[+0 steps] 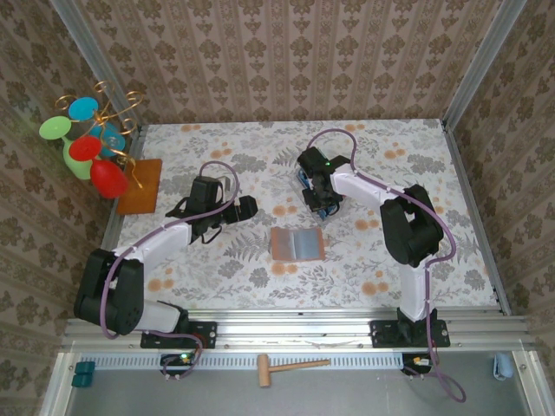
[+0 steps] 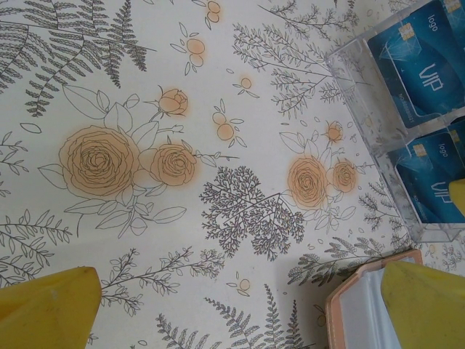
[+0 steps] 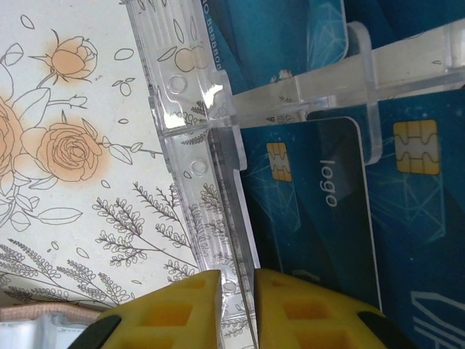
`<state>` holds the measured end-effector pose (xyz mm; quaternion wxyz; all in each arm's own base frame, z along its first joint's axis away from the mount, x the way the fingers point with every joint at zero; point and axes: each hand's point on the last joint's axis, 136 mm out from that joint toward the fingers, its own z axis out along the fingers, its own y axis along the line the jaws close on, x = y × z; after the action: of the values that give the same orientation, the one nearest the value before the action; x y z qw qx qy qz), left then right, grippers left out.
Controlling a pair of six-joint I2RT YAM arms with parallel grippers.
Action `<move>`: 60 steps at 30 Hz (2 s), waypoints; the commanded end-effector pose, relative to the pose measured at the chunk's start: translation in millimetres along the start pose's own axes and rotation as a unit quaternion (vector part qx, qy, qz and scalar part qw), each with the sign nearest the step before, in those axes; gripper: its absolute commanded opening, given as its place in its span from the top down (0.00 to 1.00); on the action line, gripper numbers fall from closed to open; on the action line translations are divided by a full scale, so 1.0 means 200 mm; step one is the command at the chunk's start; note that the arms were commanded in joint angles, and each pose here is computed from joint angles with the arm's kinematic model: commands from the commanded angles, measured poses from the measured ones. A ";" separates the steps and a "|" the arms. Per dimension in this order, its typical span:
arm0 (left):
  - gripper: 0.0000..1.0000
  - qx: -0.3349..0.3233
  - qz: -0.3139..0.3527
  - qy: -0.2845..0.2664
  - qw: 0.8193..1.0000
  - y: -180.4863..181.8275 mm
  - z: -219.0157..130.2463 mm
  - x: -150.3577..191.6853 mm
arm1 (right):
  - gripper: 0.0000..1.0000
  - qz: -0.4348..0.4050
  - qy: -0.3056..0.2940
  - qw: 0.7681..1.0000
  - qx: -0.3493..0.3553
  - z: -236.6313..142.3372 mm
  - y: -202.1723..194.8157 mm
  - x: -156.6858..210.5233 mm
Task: Put the credit cards into the card holder
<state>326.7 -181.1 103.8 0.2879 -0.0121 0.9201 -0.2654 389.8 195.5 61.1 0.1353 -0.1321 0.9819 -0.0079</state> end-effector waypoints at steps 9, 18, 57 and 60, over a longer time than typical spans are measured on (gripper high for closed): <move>0.00 0.008 0.014 0.010 1.000 -0.01 0.01 0.00 | 0.98 -0.044 -0.006 0.999 0.010 -0.09 -0.01 -0.04; 0.00 0.006 0.039 0.026 0.999 -0.04 -0.01 0.01 | 1.00 -0.059 -0.058 0.997 0.001 -0.35 0.01 -0.12; 0.00 -0.134 0.329 0.085 0.931 -0.23 0.15 0.42 | 1.00 0.241 -0.162 0.891 -0.348 -0.33 0.23 0.39; 0.00 -0.139 0.329 0.086 0.930 -0.21 0.16 0.43 | 1.00 0.233 -0.168 0.890 -0.352 -0.32 0.23 0.41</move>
<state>261.9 -247.2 56.0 0.2636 0.2676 0.9259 -0.0405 284.0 212.9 87.3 0.2231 0.0710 0.8996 0.3687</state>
